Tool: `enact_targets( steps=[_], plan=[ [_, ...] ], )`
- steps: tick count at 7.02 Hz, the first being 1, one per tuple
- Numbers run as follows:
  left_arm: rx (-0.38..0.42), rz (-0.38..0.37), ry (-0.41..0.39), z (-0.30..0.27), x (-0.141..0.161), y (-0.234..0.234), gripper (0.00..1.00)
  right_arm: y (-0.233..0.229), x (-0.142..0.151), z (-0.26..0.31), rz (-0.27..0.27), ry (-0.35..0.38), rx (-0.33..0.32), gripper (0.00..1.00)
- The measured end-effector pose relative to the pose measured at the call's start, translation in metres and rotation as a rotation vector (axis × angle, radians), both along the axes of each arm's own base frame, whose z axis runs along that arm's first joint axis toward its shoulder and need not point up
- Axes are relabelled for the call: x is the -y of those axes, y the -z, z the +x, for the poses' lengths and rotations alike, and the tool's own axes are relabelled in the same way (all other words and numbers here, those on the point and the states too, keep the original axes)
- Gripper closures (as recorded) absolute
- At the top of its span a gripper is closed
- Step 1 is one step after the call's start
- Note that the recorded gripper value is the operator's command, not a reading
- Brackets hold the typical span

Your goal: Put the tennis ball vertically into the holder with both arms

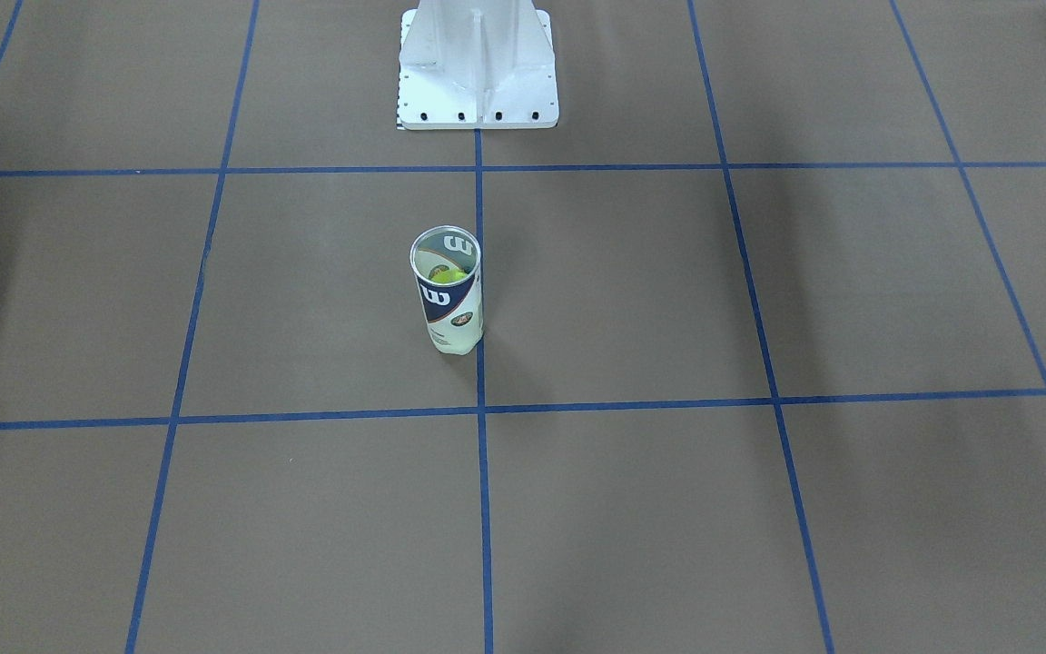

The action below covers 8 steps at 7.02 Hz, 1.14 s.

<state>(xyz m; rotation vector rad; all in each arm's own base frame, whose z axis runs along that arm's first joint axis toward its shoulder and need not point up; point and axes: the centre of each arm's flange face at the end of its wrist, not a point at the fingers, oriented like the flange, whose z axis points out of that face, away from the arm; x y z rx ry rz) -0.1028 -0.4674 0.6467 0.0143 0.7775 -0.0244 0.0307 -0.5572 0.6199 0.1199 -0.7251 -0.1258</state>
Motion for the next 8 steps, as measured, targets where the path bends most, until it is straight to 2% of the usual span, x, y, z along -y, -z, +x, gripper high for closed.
enact_targets(
  steps=[3, 5, 8],
  plan=[
    [0.011, 0.144, -0.003, 0.000, 0.006, 0.000, 0.00, -0.004, -0.002, 0.000, -0.008, -0.002, 0.000, 0.00],
    [0.002, 0.176, -0.005, 0.001, 0.009, 0.008, 0.00, -0.004, -0.003, 0.000, -0.009, -0.001, 0.001, 0.00],
    [-0.005, 0.181, -0.005, 0.001, 0.011, 0.010, 0.00, -0.004, -0.003, 0.000, -0.009, -0.001, 0.001, 0.00]
  ],
)
